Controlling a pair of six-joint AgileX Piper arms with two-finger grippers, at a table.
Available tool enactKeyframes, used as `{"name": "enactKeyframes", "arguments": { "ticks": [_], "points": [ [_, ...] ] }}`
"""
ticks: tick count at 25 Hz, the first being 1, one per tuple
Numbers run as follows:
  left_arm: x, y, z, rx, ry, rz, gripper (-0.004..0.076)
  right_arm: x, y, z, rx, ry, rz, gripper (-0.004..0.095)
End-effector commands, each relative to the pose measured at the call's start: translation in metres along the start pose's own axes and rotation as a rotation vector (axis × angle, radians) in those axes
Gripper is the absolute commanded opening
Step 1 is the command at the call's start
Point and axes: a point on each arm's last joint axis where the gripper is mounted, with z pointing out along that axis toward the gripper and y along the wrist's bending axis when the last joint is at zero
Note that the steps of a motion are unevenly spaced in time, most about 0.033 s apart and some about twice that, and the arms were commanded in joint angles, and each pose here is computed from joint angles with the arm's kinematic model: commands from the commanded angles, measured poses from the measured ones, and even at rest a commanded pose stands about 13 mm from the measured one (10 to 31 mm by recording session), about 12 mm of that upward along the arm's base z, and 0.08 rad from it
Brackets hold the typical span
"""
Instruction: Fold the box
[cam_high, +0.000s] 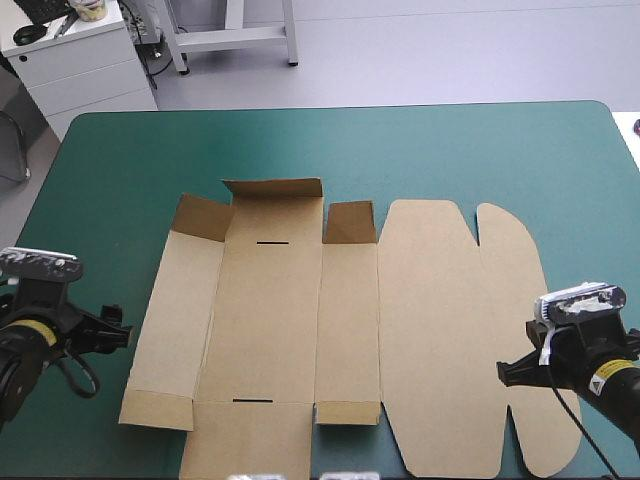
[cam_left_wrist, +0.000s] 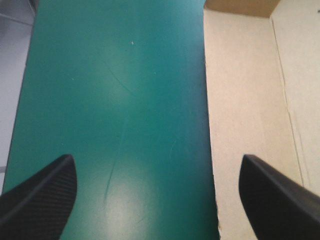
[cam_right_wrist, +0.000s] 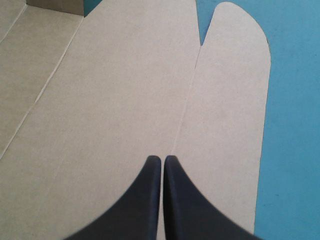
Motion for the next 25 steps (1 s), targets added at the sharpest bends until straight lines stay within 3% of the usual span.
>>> {"name": "enactKeyframes", "arguments": {
  "ticks": [1,10,14,18,20,25],
  "points": [
    [-0.018,-0.002,0.015,-0.003,-0.012,-0.035,0.0608,-0.001,0.001,-0.005,-0.011,-0.051,0.016,-0.0001],
    [-0.020,-0.002,0.059,0.024,0.039,-0.265,0.0585,0.018,0.006,-0.002,-0.061,0.005,0.057,-0.0001],
    [-0.012,0.017,0.071,0.117,0.060,-0.356,0.0477,0.020,0.005,-0.001,-0.053,0.004,0.050,-0.0001],
    [-0.003,0.036,0.093,0.237,0.124,-0.509,0.0465,0.020,0.005,-0.002,-0.058,0.001,0.055,-0.0001],
    [0.001,0.035,0.114,0.362,0.225,-0.517,0.0465,0.020,0.005,-0.002,-0.054,-0.001,0.049,-0.0001],
    [0.016,0.032,0.148,0.470,0.449,-0.521,0.0465,0.020,0.005,-0.002,-0.054,-0.003,0.049,-0.0001]
  ]
}}
